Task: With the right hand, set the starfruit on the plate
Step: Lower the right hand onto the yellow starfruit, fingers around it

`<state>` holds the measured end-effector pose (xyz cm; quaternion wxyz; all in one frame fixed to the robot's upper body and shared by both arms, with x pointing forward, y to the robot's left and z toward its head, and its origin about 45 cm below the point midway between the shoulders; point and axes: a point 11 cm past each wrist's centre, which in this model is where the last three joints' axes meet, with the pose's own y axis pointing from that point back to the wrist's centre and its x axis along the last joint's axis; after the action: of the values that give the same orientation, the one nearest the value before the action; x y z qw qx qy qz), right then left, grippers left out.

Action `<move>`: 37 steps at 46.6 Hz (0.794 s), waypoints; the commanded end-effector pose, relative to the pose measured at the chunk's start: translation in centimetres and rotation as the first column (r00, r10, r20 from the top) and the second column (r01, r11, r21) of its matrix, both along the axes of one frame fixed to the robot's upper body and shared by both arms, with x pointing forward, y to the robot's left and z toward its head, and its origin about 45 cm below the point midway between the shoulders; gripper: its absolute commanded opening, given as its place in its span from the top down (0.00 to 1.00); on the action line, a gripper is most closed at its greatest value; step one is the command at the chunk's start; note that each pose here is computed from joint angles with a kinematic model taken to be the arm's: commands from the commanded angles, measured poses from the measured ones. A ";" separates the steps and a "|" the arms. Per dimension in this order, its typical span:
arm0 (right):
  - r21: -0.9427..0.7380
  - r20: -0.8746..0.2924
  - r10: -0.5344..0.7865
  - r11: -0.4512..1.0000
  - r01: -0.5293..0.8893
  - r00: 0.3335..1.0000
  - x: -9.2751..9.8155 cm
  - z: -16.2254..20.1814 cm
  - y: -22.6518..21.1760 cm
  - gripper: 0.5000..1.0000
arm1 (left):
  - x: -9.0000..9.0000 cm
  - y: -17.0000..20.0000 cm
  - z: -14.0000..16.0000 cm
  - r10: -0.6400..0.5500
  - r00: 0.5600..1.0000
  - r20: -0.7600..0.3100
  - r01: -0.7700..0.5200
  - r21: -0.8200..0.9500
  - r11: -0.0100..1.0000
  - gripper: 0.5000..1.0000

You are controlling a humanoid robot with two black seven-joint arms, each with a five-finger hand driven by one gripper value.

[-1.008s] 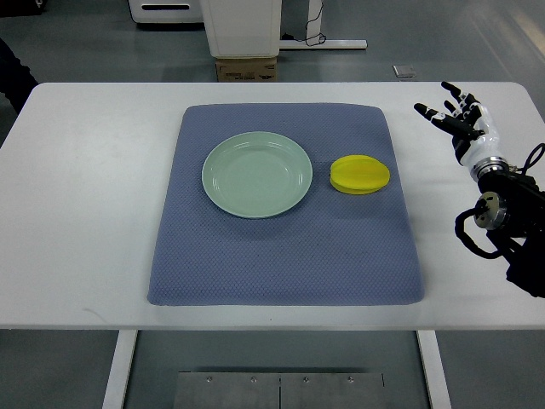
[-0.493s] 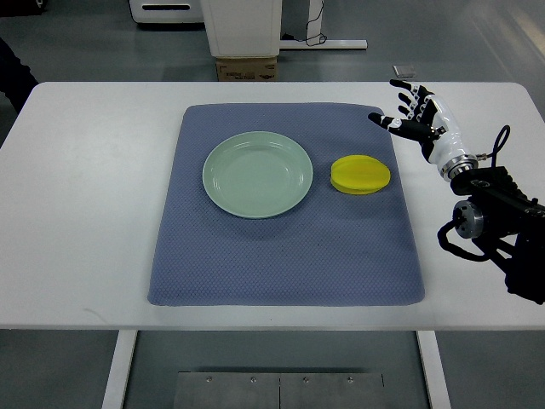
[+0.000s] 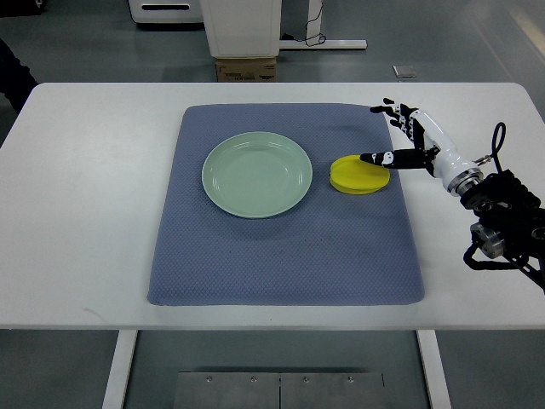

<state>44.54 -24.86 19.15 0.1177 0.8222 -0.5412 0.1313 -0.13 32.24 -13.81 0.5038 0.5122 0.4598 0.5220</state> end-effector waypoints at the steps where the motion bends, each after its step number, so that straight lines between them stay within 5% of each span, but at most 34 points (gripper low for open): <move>1: -0.058 0.014 0.033 0.998 -0.033 0.999 -0.4 -0.3 -0.1 0.00 | 0.0 0.0 0.0 0.000 1.000 0.000 0.000 0.001 1.000 0.00; 37: -0.328 0.023 0.166 0.933 -0.149 0.986 -0.9 -1.4 1.7 0.00 | 0.0 0.0 0.0 0.000 1.000 0.000 0.000 0.000 1.000 0.00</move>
<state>43.70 -23.17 17.79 0.2260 0.8287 -0.4473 0.2492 -0.13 32.26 -13.81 0.5035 0.5124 0.4596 0.5222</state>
